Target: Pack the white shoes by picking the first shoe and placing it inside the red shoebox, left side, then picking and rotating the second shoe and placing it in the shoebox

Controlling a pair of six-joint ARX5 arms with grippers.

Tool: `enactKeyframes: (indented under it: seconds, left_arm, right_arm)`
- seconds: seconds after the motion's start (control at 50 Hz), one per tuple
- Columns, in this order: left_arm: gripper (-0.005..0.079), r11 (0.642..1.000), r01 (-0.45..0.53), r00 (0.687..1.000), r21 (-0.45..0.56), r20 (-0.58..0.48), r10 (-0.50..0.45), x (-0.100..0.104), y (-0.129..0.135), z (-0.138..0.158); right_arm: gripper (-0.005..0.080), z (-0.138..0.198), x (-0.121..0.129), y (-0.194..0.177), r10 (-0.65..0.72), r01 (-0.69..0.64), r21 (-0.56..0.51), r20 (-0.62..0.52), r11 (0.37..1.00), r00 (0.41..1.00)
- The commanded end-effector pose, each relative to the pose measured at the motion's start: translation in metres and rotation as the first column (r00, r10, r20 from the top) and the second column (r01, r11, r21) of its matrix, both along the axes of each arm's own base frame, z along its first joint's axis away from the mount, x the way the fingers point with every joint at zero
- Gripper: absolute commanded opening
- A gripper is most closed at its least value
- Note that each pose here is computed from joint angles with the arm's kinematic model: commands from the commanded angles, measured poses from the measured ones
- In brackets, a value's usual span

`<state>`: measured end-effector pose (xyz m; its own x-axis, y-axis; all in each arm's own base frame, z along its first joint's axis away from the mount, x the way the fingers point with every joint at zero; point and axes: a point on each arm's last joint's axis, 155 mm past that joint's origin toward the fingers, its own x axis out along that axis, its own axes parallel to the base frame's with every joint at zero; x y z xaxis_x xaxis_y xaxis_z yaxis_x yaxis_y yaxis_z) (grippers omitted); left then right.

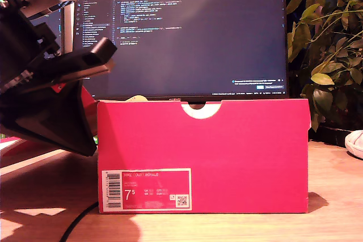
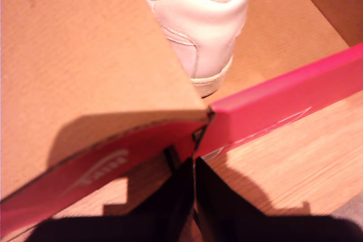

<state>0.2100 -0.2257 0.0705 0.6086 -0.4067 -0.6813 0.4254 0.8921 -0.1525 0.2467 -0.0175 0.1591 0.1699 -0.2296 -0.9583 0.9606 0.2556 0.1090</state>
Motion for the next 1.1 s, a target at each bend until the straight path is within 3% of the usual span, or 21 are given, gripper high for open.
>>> enactKeyframes:
  seconds: [0.0,0.48,0.76,1.08]
  left_arm:
    - [-0.0019,1.000,0.000,1.000,0.007,0.002,0.000,0.001,0.000,-0.002]
    - [-0.0019,1.000,0.000,1.000,0.006,0.002,0.000,0.001,0.000,-0.002]
    - [-0.0019,1.000,0.000,1.000,0.007,0.002,0.000,0.001,0.000,-0.002]
    - [-0.0019,1.000,0.000,1.000,0.007,0.002,0.000,0.001,0.000,-0.002]
  right_arm:
    - [0.0559,-0.013,-0.013,-0.005,-0.034,0.034,-0.004,-0.038,0.999,0.999]
    - [0.0559,-0.034,-0.023,-0.015,-0.094,0.094,0.038,0.003,0.995,0.996]
    - [0.0559,-0.034,0.002,-0.017,-0.082,0.077,0.050,0.101,0.996,0.992]
    - [0.0558,-0.044,-0.004,-0.030,-0.122,0.118,0.044,0.081,0.992,0.989]
